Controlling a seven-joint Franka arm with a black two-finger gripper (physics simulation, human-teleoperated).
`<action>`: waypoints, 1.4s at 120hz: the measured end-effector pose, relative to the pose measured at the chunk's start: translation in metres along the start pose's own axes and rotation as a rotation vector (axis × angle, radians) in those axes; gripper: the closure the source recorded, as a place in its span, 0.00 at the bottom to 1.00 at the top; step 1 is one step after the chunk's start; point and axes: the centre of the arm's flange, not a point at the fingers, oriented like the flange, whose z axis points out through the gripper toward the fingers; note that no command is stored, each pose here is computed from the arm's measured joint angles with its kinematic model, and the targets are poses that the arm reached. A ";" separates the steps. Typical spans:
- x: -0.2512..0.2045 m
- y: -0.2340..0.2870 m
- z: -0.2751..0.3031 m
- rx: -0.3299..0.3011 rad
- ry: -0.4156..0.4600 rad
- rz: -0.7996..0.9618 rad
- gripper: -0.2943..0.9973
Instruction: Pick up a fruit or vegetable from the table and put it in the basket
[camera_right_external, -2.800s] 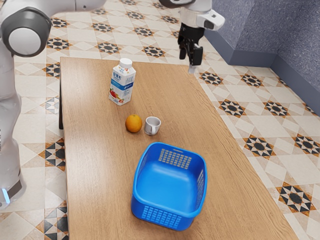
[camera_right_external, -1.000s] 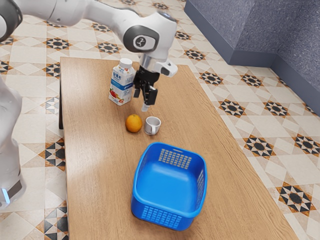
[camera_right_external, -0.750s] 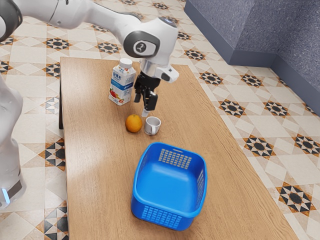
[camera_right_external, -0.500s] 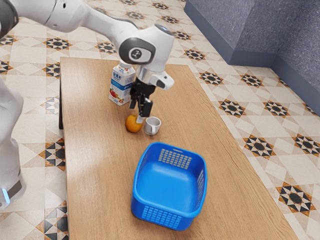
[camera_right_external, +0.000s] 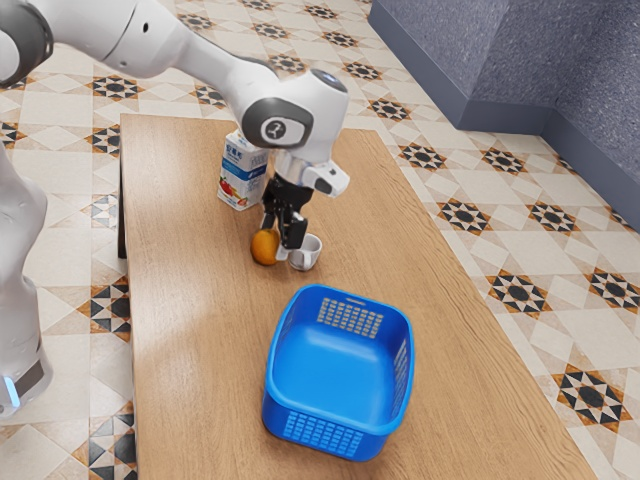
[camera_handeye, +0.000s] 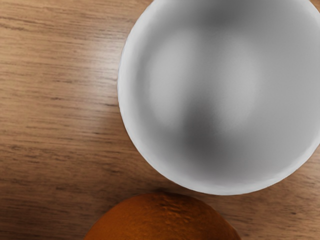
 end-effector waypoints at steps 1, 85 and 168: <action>0.000 0.000 0.001 0.000 0.000 0.000 0.23; -0.004 -0.011 -0.010 -0.019 0.082 -0.014 0.48; -0.040 0.272 -0.133 0.082 0.244 0.585 0.47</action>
